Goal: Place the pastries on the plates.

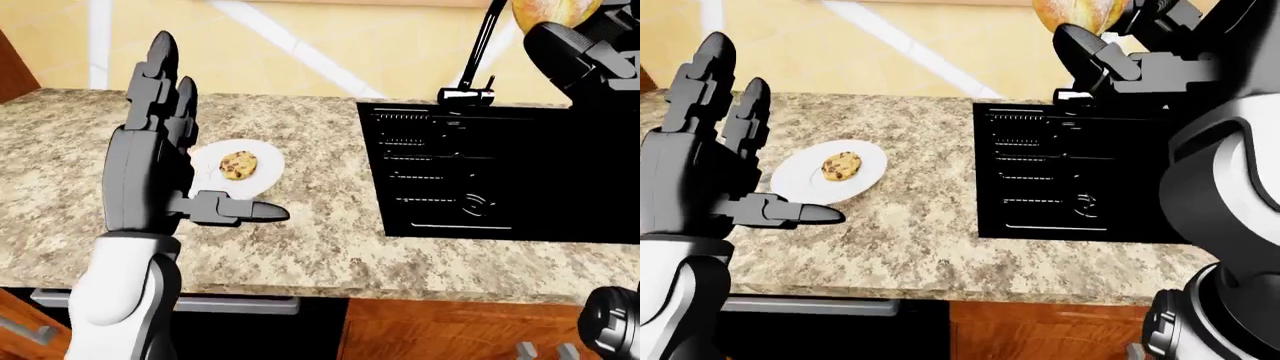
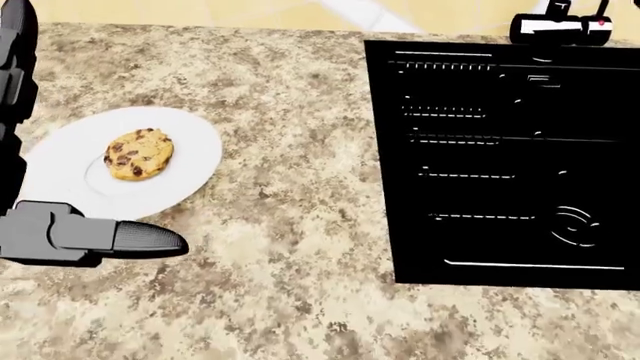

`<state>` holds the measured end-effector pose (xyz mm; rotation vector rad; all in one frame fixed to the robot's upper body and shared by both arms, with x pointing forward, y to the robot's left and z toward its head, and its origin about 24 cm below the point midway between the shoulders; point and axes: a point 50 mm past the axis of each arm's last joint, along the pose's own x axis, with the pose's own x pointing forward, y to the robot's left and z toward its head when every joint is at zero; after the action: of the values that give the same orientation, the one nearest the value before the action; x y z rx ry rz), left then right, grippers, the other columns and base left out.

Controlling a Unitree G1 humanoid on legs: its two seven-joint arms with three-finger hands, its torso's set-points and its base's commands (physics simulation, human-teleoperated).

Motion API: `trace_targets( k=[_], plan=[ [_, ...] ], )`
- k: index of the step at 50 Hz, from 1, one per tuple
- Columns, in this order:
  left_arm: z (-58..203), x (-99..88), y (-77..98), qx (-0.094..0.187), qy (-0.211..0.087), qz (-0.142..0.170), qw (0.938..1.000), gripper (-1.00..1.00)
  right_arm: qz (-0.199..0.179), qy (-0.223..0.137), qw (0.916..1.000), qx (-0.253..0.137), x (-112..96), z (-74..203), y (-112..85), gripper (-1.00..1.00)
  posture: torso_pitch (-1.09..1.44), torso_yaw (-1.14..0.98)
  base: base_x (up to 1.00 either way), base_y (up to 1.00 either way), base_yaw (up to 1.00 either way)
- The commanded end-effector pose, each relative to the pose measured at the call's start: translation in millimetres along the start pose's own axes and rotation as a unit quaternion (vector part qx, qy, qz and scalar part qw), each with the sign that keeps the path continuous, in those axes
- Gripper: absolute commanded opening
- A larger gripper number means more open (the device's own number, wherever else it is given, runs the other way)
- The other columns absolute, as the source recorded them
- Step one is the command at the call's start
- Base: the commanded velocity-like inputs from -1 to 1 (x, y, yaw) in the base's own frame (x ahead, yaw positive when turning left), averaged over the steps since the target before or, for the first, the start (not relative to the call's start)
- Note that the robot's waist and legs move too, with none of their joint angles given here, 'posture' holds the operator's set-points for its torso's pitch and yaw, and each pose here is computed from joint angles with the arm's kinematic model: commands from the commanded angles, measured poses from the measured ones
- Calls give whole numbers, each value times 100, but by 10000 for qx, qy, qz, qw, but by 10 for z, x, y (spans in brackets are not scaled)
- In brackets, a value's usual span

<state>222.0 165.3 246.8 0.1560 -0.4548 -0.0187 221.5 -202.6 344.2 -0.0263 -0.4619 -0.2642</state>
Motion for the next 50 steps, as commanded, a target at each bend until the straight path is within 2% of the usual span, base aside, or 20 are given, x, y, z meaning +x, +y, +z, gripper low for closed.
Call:
trace_targets(
  k=[1, 26, 50],
  plan=[
    [93, 0, 18, 73, -297, 54, 9995, 100, -47, -268, 9996, 127, -6, 94, -20, -100, -20, 0, -13, -22, 0],
    [95, -12, 9, 78, -302, 49, 9995, 100, -36, -258, 9993, 257, -78, 34, -40, -100, -20, 0, 0, -29, 0],
    [90, 12, -27, 88, -313, -24, 9995, 100, 26, -303, 9992, 243, -95, 39, -36, -100, -20, 0, 4, -53, 0]
  ],
)
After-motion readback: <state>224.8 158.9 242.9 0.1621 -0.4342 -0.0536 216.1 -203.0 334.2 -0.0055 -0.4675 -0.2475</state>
